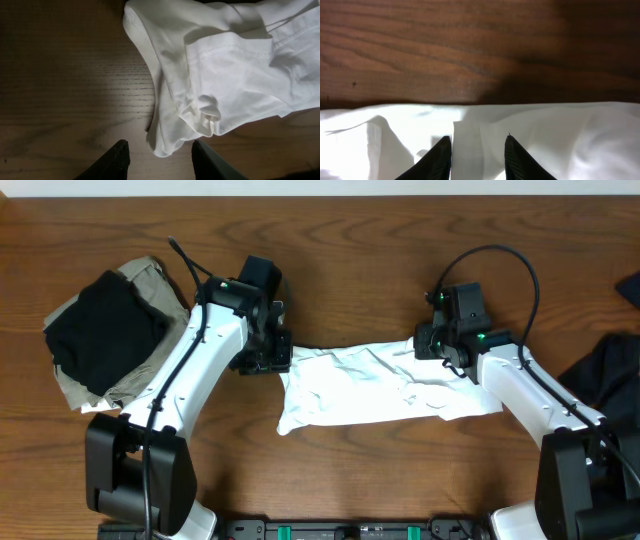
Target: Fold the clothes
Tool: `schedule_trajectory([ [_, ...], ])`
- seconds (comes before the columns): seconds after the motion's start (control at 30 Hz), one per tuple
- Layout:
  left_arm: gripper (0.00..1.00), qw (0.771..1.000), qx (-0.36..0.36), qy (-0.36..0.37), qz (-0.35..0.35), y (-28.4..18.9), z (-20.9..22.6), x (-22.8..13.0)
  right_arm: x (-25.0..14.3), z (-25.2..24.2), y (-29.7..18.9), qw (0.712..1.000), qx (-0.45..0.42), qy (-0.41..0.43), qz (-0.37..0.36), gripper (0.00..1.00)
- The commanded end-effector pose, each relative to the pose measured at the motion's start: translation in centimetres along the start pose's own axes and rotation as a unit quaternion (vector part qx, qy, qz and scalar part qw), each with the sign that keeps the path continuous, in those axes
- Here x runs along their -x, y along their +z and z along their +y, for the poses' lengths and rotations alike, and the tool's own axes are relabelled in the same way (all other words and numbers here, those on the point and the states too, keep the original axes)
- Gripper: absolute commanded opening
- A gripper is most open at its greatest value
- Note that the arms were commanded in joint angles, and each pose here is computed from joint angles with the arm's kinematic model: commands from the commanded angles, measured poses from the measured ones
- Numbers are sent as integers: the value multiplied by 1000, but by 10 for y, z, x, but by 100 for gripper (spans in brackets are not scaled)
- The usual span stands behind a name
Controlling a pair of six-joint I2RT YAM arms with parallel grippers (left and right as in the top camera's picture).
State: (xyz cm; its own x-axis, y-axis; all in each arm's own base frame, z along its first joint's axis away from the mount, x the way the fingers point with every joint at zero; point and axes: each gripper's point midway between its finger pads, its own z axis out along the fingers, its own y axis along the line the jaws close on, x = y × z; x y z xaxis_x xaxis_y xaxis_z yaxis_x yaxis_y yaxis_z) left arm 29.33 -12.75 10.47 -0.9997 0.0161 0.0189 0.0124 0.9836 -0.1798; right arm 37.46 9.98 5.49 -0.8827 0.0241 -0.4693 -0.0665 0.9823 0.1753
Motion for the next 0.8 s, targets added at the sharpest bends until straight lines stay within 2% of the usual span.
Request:
schedule_trajectory([
  [0.0, 43, 1000, -3, -2, -5, -5, -1, 2, -14, 4, 7, 1000, 8, -3, 26, 35],
  [0.13, 43, 1000, -3, -2, -5, -5, -1, 2, -16, 7, 7, 999, 17, -8, 32, 37],
  [0.3, 43, 1000, -3, -2, -5, -5, 0, 2, -17, 38, 5, 993, 108, -27, 36, 41],
  [0.63, 43, 1000, -3, -2, -5, -5, 0, 2, -38, 34, 25, 991, 102, -13, 81, 47],
  [0.77, 43, 1000, -3, -2, -5, -5, 0, 2, -34, 37, 16, 991, 110, -15, 76, 51],
])
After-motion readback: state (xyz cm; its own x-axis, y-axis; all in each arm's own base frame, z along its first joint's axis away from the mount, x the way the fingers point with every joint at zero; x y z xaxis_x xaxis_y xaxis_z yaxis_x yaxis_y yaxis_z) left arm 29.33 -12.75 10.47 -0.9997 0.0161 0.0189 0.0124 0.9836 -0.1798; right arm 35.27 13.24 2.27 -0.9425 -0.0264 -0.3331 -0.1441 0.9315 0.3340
